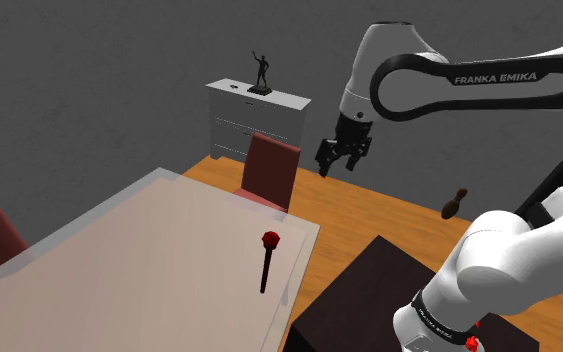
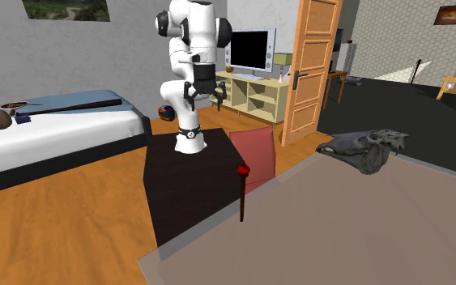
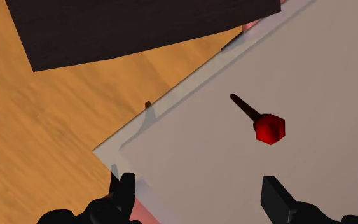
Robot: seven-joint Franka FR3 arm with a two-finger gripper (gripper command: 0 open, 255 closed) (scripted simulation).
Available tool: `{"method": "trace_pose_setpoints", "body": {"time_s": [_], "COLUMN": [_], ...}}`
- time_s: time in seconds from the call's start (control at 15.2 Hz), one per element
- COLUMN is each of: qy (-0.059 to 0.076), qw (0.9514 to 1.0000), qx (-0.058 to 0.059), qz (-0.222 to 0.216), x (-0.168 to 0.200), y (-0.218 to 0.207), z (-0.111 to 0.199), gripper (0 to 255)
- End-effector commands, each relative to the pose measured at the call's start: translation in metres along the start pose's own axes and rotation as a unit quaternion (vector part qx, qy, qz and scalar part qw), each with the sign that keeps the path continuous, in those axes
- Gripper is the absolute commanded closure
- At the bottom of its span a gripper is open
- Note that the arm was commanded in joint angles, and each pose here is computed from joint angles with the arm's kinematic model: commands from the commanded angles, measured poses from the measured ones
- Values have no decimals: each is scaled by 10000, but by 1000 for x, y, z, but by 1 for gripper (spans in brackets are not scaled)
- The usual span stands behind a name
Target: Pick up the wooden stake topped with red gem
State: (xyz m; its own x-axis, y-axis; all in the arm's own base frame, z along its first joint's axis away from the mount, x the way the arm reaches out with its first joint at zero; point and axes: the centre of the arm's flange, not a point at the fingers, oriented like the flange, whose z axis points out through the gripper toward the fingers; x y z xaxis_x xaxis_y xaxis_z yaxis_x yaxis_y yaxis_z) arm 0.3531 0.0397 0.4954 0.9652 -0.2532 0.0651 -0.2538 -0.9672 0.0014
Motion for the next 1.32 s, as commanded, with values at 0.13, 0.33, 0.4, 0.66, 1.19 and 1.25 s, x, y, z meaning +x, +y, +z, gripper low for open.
{"method": "trace_pose_setpoints", "body": {"time_s": [0.13,0.33,0.4,0.66,1.19,1.25], "qy": [-66,-121,-139,-213,-343,-343], "qw": [9999,9998,9997,9994,9984,9984], "qx": [-7,-14,-17,-27,-45,-45], "qz": [98,168,191,284,449,449], "x": [5,10,12,19,32,32], "y": [-31,-54,-62,-92,-146,-146], "z": [42,74,85,128,204,210], "gripper": [0,0,0,0,0,0]}}
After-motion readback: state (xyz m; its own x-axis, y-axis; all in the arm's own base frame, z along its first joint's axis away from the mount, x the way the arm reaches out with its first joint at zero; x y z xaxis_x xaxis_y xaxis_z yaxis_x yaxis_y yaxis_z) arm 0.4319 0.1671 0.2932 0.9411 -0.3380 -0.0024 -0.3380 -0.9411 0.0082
